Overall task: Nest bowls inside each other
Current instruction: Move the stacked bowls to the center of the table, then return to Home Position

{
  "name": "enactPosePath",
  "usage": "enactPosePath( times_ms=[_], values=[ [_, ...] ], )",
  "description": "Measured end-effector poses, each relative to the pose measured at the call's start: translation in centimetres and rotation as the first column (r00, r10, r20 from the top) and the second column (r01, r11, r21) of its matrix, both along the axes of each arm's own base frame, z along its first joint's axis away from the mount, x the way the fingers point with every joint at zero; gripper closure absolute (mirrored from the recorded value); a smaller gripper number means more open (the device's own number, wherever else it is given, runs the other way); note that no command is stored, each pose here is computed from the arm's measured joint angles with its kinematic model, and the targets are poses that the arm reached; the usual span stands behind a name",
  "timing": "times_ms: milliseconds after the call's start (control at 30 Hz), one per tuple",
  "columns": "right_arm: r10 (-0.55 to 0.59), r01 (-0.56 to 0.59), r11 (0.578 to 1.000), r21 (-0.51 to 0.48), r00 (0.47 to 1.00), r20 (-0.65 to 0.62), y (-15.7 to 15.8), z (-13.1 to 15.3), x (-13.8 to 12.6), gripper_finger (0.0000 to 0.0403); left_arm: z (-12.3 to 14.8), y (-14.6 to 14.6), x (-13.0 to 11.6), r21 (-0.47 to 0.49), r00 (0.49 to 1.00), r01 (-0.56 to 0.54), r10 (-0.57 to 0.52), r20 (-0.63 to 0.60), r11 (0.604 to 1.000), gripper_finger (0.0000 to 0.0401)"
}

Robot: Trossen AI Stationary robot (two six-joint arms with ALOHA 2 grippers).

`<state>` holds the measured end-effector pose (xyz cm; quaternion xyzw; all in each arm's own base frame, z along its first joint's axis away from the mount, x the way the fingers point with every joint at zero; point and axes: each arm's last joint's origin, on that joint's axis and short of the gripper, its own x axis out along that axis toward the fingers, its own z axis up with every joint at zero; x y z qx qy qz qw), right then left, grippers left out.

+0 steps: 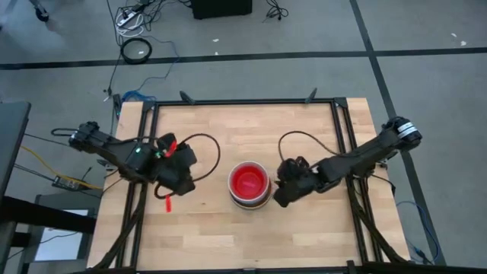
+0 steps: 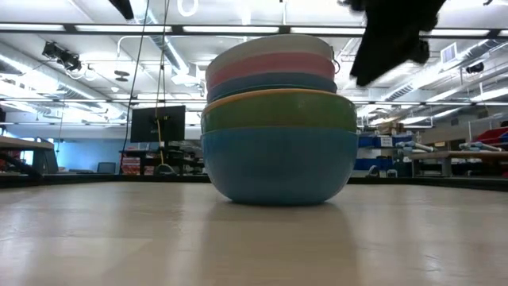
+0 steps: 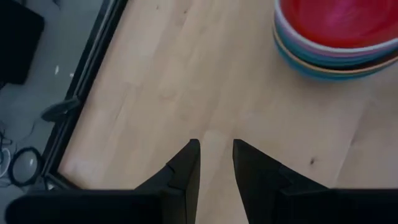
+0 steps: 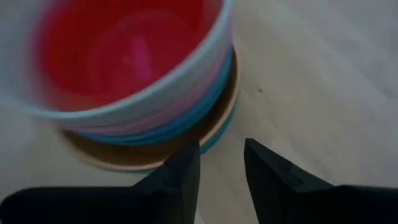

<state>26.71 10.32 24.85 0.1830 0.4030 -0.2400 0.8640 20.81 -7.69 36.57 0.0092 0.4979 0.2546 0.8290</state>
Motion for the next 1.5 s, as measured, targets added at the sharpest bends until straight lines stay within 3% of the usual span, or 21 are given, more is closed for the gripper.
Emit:
enactPosePath(
  times_ms=[167, 333, 500, 667, 767, 833, 900, 967, 1000, 1067, 1100, 1133, 1167, 1300, 1400, 1500],
  values=[
    [0.146, -0.152, 0.988, 0.02, 0.974, 0.172, 1.3, 4.1, -2.7, 0.0289, 1.1, -1.1, -1.8, 0.06, 0.992, 0.02, -0.028, 0.121, 0.998, 0.0297],
    [0.281, -0.34, 0.939, 0.058, 0.85, 0.446, 2.2, 9.2, -5.9, 0.0289, 3.0, -1.4, -4.5, 0.184, 0.951, 0.046, -0.1, 0.293, 0.982, 0.0297],
    [0.323, -0.45, 0.892, 0.031, 0.685, 0.653, 2.1, 13.1, -8.8, 0.0289, 3.7, -1.5, -5.8, 0.124, 0.932, 0.097, -0.134, 0.336, 0.988, 0.0297],
    [0.224, -0.397, 0.917, 0.035, 0.587, 0.778, 0.5, 15.6, -10.5, 0.0289, 3.8, -1.8, -5.5, 0.061, 0.923, 0.093, -0.109, 0.368, 0.994, 0.0297],
    [0.308, -0.384, 0.918, -0.098, 0.535, 0.787, -0.5, 16.6, -11.5, 0.0288, 3.5, -2.1, -5.1, 0.096, 0.932, 0.135, -0.159, 0.325, 0.986, 0.0297],
    [0.481, -0.419, 0.86, -0.292, 0.472, 0.739, -0.7, 17.0, -11.9, 0.0288, 3.6, -2.8, -4.3, 0.163, 0.914, 0.237, -0.277, 0.296, 0.958, 0.0297],
    [0.631, -0.484, 0.757, -0.439, 0.368, 0.683, -0.5, 17.2, -12.1, 0.0289, 4.4, -3.7, -3.5, 0.208, 0.853, 0.346, -0.399, 0.337, 0.915, 0.0297],
    [0.712, -0.512, 0.677, -0.529, 0.271, 0.648, -0.3, 17.6, -12.2, 0.0289, 6.0, -4.3, -3.1, 0.241, 0.731, 0.491, -0.546, 0.41, 0.837, 0.0297],
    [0.738, -0.512, 0.648, -0.563, 0.241, 0.63, -0.5, 17.7, -12.2, 0.0288, 7.0, -4.5, -3.1, 0.268, 0.634, 0.586, -0.639, 0.436, 0.765, 0.0297],
    [0.774, -0.512, 0.605, -0.61, 0.197, 0.602, -0.8, 17.8, -12.2, 0.0287, 8.5, -4.8, -3.2, 0.351, 0.389, 0.745, -0.797, 0.462, 0.567, 0.0297],
    [0.79, -0.523, 0.581, -0.624, 0.18, 0.586, -1.0, 17.8, -12.1, 0.0288, 9.1, -4.8, -3.2, 0.398, 0.285, 0.772, -0.83, 0.48, 0.496, 0.0297],
    [0.797, -0.533, 0.569, -0.627, 0.17, 0.579, -1.3, 17.7, -11.9, 0.0288, 9.4, -4.6, -3.1, 0.428, 0.228, 0.775, -0.838, 0.496, 0.465, 0.0297],
    [0.795, -0.541, 0.568, -0.62, 0.168, 0.583, -1.6, 17.6, -11.6, 0.0288, 9.6, -4.2, -3.1, 0.442, 0.21, 0.768, -0.835, 0.509, 0.463, 0.0297],
    [0.785, -0.592, 0.56, -0.58, 0.152, 0.601, -3.1, 17.3, -9.8, 0.0285, 9.1, -2.4, -2.5, 0.438, 0.239, 0.722, -0.788, 0.568, 0.535, 0.0297],
    [0.776, -0.6, 0.572, -0.56, 0.175, 0.605, -4.5, 16.8, -8.0, 0.0283, 7.8, -1.2, -1.3, 0.434, 0.243, 0.714, -0.776, 0.582, 0.549, 0.0297],
    [0.77, -0.591, 0.584, -0.556, 0.188, 0.61, -6.1, 16.6, -6.5, 0.0283, 6.9, 0.5, -0.7, 0.452, 0.264, 0.663, -0.751, 0.605, 0.597, 0.0297]
  ],
)
